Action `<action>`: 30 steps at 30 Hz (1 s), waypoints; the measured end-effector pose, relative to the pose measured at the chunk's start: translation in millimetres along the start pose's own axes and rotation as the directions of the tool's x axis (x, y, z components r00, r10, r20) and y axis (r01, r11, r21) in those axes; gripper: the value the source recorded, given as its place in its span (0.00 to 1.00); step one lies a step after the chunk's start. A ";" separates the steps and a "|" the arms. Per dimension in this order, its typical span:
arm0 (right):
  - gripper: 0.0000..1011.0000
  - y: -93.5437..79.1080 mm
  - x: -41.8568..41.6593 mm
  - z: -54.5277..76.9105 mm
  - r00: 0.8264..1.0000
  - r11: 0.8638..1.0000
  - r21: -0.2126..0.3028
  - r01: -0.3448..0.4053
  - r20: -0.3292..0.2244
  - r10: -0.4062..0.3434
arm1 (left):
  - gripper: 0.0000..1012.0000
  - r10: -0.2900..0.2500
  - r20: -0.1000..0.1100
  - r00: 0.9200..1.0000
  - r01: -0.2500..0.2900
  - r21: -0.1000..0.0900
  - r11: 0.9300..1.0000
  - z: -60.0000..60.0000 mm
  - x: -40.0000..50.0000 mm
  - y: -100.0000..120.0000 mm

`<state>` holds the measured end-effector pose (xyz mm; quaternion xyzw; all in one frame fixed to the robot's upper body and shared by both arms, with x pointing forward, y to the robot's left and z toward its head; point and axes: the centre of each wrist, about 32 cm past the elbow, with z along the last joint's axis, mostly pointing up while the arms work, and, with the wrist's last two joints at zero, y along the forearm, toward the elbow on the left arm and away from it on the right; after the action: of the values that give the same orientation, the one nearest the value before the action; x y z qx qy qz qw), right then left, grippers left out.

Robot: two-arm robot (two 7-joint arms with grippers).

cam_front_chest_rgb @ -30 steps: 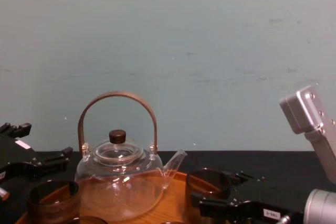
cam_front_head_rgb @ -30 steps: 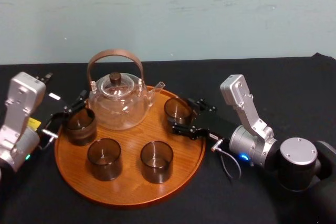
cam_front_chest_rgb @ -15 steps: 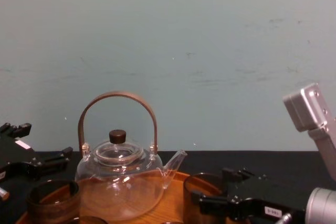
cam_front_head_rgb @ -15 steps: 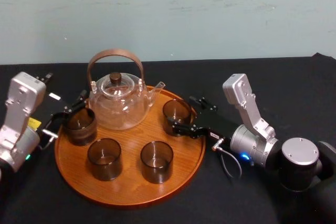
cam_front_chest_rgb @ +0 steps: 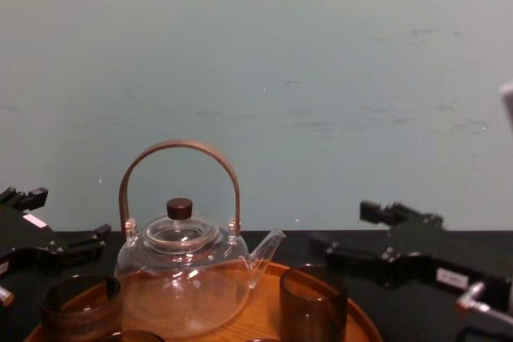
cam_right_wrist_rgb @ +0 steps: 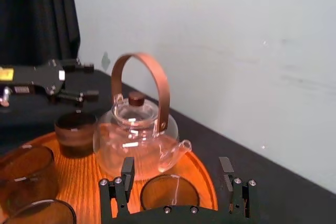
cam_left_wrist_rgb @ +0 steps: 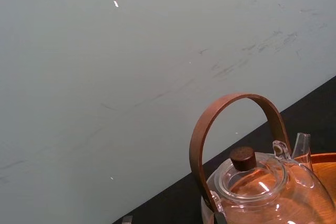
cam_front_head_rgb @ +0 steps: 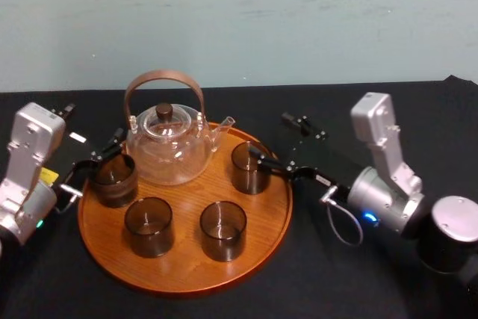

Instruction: Pick up the glass from the table and place it on the tray.

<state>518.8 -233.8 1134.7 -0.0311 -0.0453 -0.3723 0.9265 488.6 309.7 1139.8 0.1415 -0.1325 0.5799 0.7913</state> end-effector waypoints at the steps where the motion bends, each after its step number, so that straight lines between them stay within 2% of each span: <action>1: 0.99 -4.3 0.4 1.9 1.000 1.000 0.010 0.007 -0.003 -0.007 | 0.99 0.000 0.000 1.000 0.000 0.000 1.000 0.0 0.0 0.0; 7: 0.99 -22.7 4.9 4.4 0.998 0.997 0.032 0.067 -0.015 -0.067 | 0.99 0.000 0.000 1.000 0.000 0.000 1.000 0.0 0.0 0.0; 12: 0.99 -48.9 14.8 -1.4 0.987 0.988 0.026 0.155 -0.036 -0.154 | 0.99 0.000 0.000 1.000 0.000 0.000 1.000 0.0 0.0 0.0; 16: 0.99 -61.3 19.5 -3.5 0.981 0.981 0.020 0.193 -0.037 -0.192 | 0.99 0.000 0.000 1.000 0.000 0.000 1.000 0.0 0.0 0.0; 19: 0.99 -72.4 22.9 -6.3 0.973 0.973 0.013 0.229 -0.032 -0.229 | 0.99 0.000 0.000 1.000 0.000 0.000 1.000 0.0 0.0 0.0; 22: 0.99 -84.8 25.9 -10.1 0.959 0.959 0.002 0.282 -0.008 -0.282 | 0.99 0.000 0.000 1.000 0.000 0.000 1.000 0.0 0.0 0.0; 27: 0.99 -94.1 28.4 -12.9 0.945 0.945 -0.009 0.328 0.011 -0.328 | 0.99 0.000 0.000 1.000 0.000 0.000 1.000 0.0 0.1 0.0; 30: 0.99 -93.7 28.3 -12.8 0.945 0.945 -0.008 0.327 0.011 -0.327 | 0.99 0.000 0.000 1.000 0.000 0.000 1.000 0.0 0.0 0.0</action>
<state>474.9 -322.0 1127.2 -0.0295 -0.0525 -0.5207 0.8516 488.6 309.7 1139.7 0.1415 -0.1324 0.5799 0.7913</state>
